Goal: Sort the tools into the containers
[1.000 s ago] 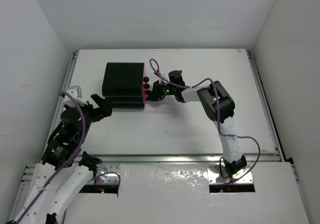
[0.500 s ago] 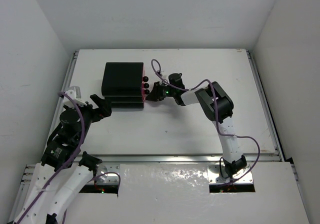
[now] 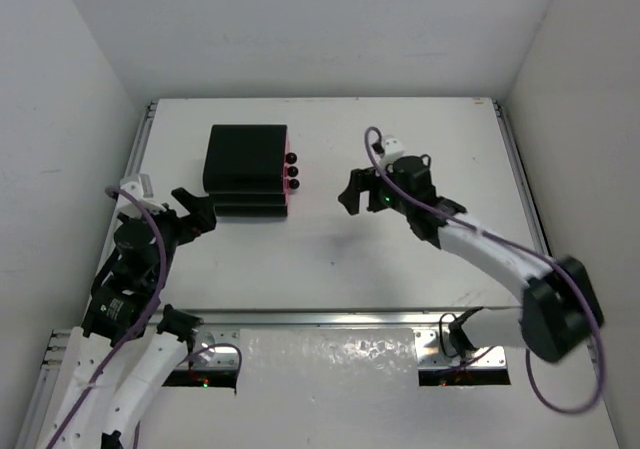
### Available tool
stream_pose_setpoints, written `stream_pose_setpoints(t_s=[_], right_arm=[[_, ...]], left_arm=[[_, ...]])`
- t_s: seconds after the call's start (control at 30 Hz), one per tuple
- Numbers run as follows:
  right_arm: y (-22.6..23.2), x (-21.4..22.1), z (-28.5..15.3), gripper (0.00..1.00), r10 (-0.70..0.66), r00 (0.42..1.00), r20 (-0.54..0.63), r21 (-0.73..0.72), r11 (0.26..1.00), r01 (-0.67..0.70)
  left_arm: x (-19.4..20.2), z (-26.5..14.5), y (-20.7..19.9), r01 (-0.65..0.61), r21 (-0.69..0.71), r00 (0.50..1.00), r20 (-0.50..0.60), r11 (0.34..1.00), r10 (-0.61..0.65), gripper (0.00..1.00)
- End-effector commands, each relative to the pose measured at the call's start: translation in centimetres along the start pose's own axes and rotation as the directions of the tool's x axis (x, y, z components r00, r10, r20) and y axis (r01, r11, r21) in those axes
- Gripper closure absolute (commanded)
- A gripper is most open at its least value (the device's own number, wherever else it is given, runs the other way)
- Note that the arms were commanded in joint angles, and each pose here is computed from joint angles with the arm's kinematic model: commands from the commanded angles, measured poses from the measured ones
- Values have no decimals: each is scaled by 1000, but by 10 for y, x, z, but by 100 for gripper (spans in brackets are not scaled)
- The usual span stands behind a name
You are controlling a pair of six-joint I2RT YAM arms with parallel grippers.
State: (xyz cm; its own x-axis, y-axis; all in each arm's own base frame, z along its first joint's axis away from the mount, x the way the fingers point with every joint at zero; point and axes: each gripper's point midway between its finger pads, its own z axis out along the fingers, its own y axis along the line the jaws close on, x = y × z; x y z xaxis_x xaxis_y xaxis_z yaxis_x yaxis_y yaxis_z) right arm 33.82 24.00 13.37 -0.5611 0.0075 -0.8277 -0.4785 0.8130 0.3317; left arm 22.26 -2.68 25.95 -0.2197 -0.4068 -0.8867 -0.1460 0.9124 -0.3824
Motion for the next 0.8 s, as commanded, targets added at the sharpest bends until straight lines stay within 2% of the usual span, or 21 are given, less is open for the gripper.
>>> stream_pose_setpoints(t_s=[0.0, 0.03, 0.07, 0.13, 0.33, 0.4, 0.57, 0.77], right_arm=[[-39, 35, -76, 1, -64, 991, -116, 282, 955, 94], [-32, 15, -103, 1, -75, 997, -34, 289, 954, 82], [-36, 26, -123, 1, -66, 995, -74, 316, 945, 86], [-36, 22, -165, 1, -50, 998, -29, 355, 933, 57], [-37, 18, -237, 1, -48, 997, 58, 407, 913, 20], [-41, 18, -257, 1, -57, 997, 50, 439, 898, 29], [-57, 27, -282, 1, -86, 996, 26, 524, 849, 59], [-58, 24, -286, 1, -88, 994, 62, 530, 847, 42]], left_arm=[[-28, -10, 7, 38, -20, 993, 114, 999, -36, 8], [-31, -12, 11, 45, -31, 991, 128, 998, -41, 7], [-31, -12, 12, 48, -34, 990, 134, 998, -43, 7], [-32, -13, 13, 52, -44, 990, 134, 998, -46, 7], [-36, -18, 17, 69, -53, 985, 162, 996, -59, 7], [-38, -21, 17, 72, -47, 983, 175, 996, -63, 6], [-39, -24, 17, 73, -38, 981, 185, 997, -65, 6], [-38, -23, 17, 72, -38, 981, 182, 997, -64, 6]])
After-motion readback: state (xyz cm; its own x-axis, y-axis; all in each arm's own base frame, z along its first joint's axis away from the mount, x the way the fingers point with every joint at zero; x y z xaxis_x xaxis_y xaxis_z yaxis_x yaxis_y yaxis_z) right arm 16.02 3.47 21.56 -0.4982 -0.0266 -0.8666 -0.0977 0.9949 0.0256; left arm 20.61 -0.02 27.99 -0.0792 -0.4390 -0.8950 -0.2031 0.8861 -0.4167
